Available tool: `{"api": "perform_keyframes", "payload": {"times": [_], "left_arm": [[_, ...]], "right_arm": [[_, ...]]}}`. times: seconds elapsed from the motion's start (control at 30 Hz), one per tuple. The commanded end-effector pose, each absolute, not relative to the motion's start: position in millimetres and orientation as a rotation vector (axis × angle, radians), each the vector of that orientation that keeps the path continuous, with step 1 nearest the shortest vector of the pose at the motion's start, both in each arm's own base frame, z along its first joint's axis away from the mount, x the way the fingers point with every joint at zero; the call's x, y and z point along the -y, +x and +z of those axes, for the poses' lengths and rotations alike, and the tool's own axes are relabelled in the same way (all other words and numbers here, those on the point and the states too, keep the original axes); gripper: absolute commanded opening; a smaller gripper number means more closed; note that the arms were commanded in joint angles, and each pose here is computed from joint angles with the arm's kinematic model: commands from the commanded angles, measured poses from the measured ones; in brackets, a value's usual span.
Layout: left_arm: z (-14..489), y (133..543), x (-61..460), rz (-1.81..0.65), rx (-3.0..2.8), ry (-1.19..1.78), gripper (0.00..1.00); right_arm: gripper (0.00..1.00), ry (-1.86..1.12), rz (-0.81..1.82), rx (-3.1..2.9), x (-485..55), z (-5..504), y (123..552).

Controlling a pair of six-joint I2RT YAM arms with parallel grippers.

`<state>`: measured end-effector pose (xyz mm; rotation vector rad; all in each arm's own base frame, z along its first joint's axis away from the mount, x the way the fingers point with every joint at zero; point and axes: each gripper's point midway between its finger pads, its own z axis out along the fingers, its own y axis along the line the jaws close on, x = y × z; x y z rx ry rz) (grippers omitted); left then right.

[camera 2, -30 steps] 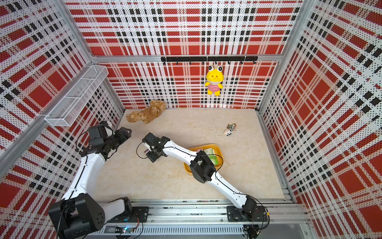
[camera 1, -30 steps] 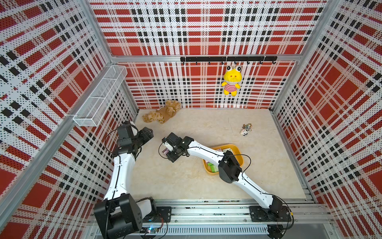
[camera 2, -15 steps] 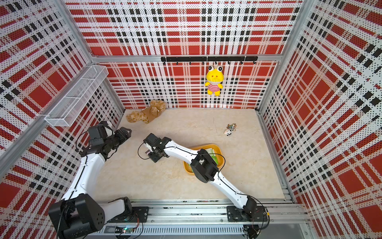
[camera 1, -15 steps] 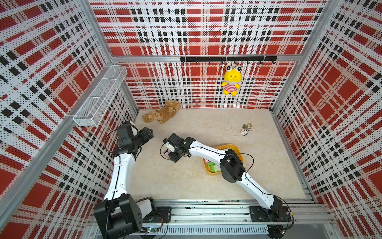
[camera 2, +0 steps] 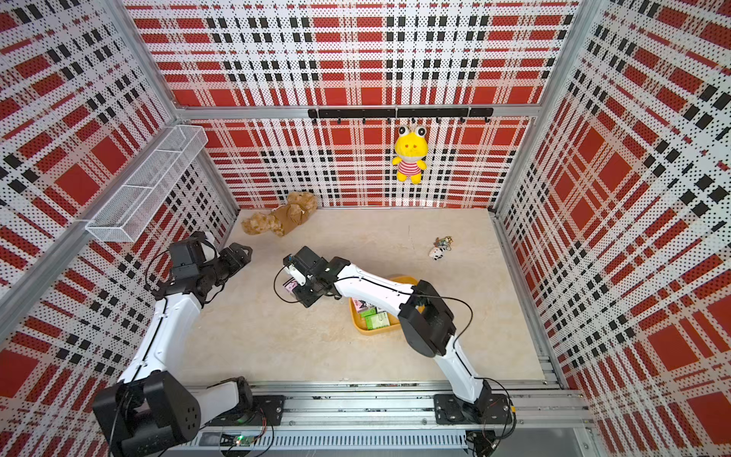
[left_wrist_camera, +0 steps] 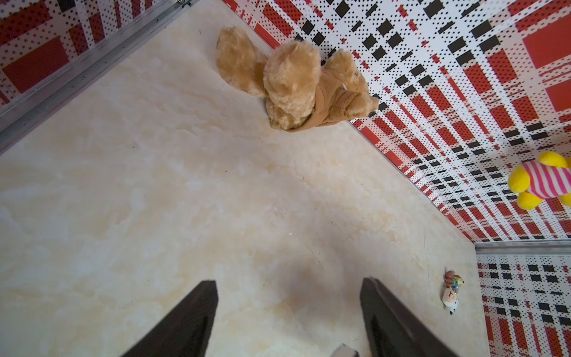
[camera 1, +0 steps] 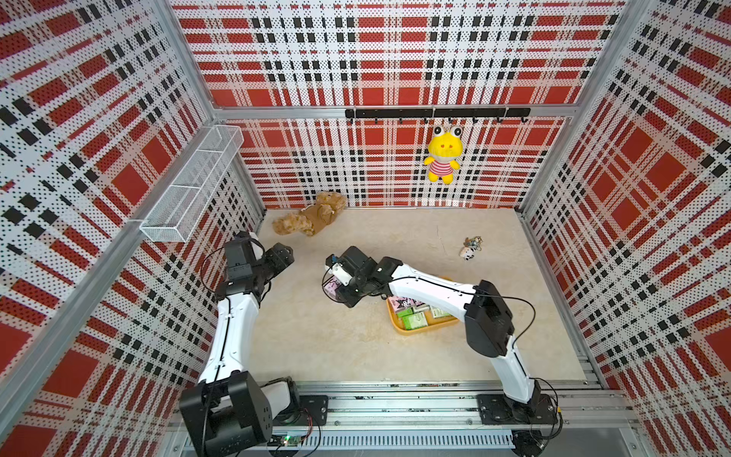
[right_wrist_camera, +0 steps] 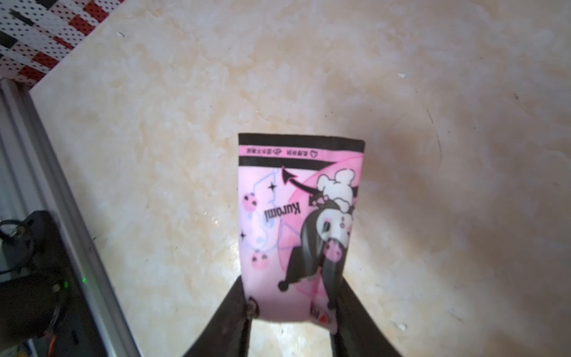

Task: Put the pocket tissues into the storage box
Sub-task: Place the pocket tissues in the storage box.

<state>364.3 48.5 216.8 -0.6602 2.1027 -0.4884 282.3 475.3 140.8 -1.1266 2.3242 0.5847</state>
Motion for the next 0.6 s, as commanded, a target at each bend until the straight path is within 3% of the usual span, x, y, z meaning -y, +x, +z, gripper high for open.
{"api": "perform_keyframes", "payload": {"times": [0.0,0.2,0.57], "left_arm": [[230.9,369.4,-42.2,-0.495,-2.08,-0.631,0.8],[232.1,377.4,-25.7,-0.504,-2.09,-0.603,0.8],[228.7,388.4,-0.8,-0.532,-2.102,-0.571,0.8]], "right_arm": [[0.43,-1.041,0.577,-2.248,-448.3,181.2,281.9],[0.46,-0.955,0.501,-2.305,-374.1,192.6,254.3],[0.46,-0.769,0.379,-2.459,-257.2,163.2,215.4]]}}
